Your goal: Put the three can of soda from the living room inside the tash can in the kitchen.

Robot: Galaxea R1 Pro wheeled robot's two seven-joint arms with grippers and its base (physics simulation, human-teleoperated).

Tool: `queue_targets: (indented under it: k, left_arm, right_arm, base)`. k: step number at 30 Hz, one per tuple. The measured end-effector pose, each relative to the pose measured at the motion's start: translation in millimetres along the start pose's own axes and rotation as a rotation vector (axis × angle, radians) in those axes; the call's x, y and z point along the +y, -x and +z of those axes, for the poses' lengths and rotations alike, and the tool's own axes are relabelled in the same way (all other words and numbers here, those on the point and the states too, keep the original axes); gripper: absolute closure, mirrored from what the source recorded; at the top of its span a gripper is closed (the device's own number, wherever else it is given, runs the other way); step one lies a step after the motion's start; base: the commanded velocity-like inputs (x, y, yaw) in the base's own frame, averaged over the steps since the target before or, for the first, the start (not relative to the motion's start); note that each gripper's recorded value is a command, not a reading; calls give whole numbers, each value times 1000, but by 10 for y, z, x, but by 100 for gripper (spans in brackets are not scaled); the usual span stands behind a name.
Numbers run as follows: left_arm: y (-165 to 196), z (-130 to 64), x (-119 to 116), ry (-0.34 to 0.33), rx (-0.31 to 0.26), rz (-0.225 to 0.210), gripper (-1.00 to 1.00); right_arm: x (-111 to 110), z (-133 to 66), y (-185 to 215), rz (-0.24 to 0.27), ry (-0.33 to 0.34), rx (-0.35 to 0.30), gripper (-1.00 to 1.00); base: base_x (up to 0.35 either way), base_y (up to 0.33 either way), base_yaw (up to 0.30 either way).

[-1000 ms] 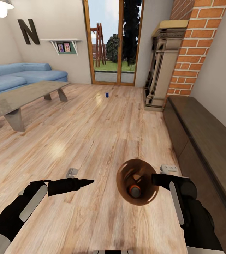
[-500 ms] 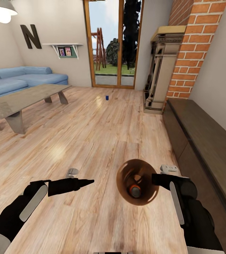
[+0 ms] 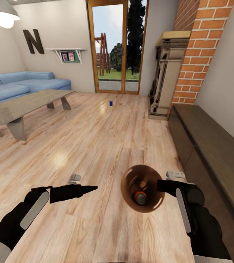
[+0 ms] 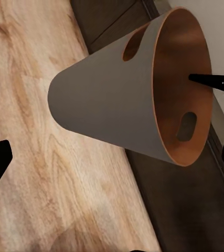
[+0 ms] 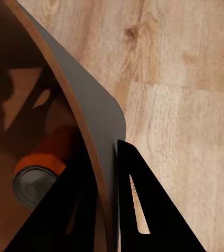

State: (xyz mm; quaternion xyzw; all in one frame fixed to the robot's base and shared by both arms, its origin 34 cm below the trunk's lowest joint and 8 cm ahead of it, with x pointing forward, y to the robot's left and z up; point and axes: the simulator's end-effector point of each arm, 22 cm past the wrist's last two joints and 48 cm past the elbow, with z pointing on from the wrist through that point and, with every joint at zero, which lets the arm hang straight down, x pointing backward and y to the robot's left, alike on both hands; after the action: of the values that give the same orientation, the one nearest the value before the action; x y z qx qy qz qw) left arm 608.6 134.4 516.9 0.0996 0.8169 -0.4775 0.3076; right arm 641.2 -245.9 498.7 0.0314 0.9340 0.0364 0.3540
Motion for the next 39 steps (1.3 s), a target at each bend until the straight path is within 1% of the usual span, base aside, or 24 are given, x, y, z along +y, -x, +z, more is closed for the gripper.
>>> queue_targets:
  k: [21,39]
  left_arm:
    - [103,-59,-127,-5,-18,28,-100]
    - [108,-60,-136,-6,-19,29,-100]
  right_arm:
    - [12,-135,127,-4,1,-33,100]
    - [-21,-144,138,-4,1,-36,100]
  base:
    - [0,0,0]
    - [0,0,0]
